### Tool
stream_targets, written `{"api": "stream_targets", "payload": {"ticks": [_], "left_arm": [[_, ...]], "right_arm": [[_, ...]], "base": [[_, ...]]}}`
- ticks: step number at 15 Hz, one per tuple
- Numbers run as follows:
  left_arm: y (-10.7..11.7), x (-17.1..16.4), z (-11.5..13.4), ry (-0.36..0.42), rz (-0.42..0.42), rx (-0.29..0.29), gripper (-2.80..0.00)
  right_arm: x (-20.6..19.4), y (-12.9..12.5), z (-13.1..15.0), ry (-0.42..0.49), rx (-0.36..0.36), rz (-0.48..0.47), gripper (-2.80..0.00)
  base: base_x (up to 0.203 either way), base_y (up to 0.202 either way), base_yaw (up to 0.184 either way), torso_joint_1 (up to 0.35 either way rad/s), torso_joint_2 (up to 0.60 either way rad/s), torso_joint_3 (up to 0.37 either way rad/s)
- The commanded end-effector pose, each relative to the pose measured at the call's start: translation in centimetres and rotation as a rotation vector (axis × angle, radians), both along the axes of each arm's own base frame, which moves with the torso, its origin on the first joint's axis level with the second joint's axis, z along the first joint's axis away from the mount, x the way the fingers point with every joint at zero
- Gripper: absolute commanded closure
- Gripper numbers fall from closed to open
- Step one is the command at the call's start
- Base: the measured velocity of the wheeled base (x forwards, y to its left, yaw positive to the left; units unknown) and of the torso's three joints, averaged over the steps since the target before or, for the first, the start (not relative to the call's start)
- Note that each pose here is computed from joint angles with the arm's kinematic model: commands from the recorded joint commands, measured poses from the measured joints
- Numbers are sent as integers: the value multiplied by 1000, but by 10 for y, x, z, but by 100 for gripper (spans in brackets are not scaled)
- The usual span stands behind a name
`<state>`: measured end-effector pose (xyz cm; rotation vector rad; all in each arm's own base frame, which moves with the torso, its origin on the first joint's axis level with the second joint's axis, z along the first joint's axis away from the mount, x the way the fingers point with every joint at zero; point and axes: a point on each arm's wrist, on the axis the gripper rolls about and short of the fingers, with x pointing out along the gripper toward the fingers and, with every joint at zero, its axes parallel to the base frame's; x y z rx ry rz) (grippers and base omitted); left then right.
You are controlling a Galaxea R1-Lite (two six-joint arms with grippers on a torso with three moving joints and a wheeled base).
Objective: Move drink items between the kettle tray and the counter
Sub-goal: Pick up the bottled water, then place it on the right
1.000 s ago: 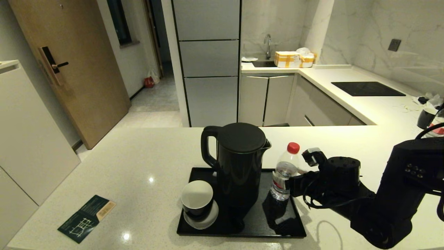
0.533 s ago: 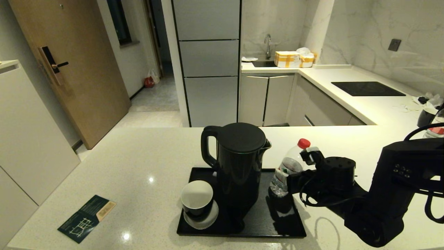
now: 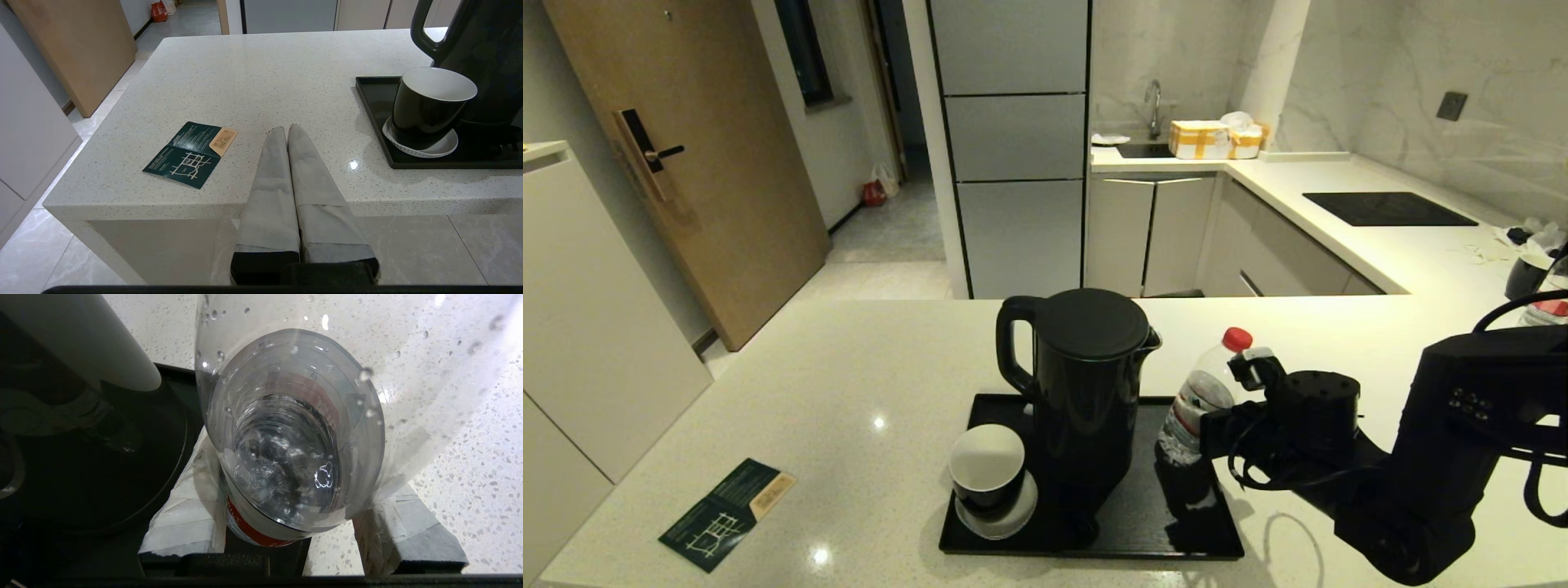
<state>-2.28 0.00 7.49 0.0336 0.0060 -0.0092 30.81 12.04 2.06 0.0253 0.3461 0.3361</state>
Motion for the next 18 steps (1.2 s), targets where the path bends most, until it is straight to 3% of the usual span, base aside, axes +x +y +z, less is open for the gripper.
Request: {"api": "stream_targets", "payload": {"ticks": [1, 3, 5, 8, 11, 15, 18], "left_arm": [[0, 0, 0, 0, 0, 0, 0], [0, 0, 0, 0, 0, 0, 0], [0, 0, 0, 0, 0, 0, 0], [0, 0, 0, 0, 0, 0, 0], [0, 0, 0, 0, 0, 0, 0], [0, 0, 0, 0, 0, 0, 0], [0, 0, 0, 0, 0, 0, 0]], "right_arm": [[-5, -4, 39, -90, 30, -19, 0], [-14, -17, 77, -131, 38, -61, 0], [-20, -35, 98, -108, 20, -116, 0], [-32, -83, 123, -83, -17, -273, 0], [-23, -103, 81, 0, -61, -344, 0], [-7, -110, 7, -2, -127, -408, 0], [-3, -112, -13, -7, -135, -477, 0]], "base": [[0, 0, 0, 0, 0, 0], [0, 0, 0, 0, 0, 0], [0, 0, 0, 0, 0, 0], [0, 0, 0, 0, 0, 0], [0, 0, 0, 0, 0, 0], [0, 0, 0, 0, 0, 0], [0, 0, 0, 0, 0, 0]]}}
